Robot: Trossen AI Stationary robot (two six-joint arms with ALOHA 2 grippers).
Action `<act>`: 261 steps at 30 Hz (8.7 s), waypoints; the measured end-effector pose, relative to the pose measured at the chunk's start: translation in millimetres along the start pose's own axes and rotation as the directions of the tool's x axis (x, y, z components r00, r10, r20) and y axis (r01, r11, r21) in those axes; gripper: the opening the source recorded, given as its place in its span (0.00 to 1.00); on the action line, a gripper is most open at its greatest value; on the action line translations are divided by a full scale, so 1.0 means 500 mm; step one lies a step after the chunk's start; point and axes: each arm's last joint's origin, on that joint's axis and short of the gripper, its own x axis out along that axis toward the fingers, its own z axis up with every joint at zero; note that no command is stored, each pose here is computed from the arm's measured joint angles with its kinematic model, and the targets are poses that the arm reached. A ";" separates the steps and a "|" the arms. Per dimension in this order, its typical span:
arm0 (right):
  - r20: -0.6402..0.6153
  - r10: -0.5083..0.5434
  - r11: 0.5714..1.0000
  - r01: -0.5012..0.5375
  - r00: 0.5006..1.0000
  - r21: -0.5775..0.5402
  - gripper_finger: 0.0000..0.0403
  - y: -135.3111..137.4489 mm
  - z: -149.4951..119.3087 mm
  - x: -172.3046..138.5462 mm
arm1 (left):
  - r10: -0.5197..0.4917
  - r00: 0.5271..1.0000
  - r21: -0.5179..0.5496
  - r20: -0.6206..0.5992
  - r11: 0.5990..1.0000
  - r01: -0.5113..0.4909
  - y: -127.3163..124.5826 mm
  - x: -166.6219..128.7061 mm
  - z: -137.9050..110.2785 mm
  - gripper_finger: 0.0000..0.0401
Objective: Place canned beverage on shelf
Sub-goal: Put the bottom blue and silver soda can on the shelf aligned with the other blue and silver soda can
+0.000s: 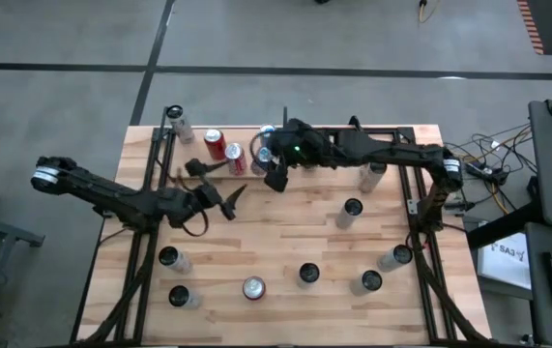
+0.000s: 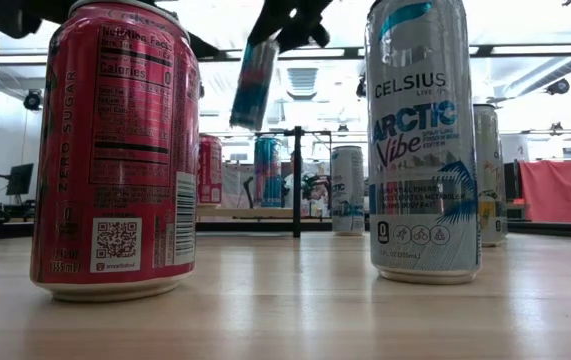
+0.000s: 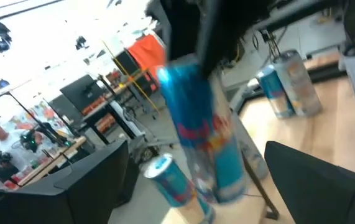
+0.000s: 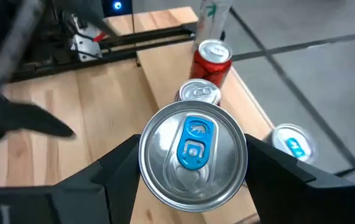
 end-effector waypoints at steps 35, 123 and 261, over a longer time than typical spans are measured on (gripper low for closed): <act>-0.320 -0.073 0.996 0.084 0.945 0.022 0.58 -0.091 -0.047 0.215 | 0.141 0.979 -0.244 0.145 0.964 -0.102 0.152 -0.089 -0.003 0.90; -0.379 -0.134 0.990 0.140 0.916 -0.012 0.02 -0.099 -0.040 0.204 | 0.127 0.984 -0.170 0.122 0.980 -0.106 0.147 -0.087 -0.008 0.90; -0.316 -0.171 0.983 0.182 0.933 0.004 0.02 -0.141 -0.030 0.203 | 0.126 0.985 -0.138 0.121 0.984 -0.109 0.147 -0.087 -0.008 0.90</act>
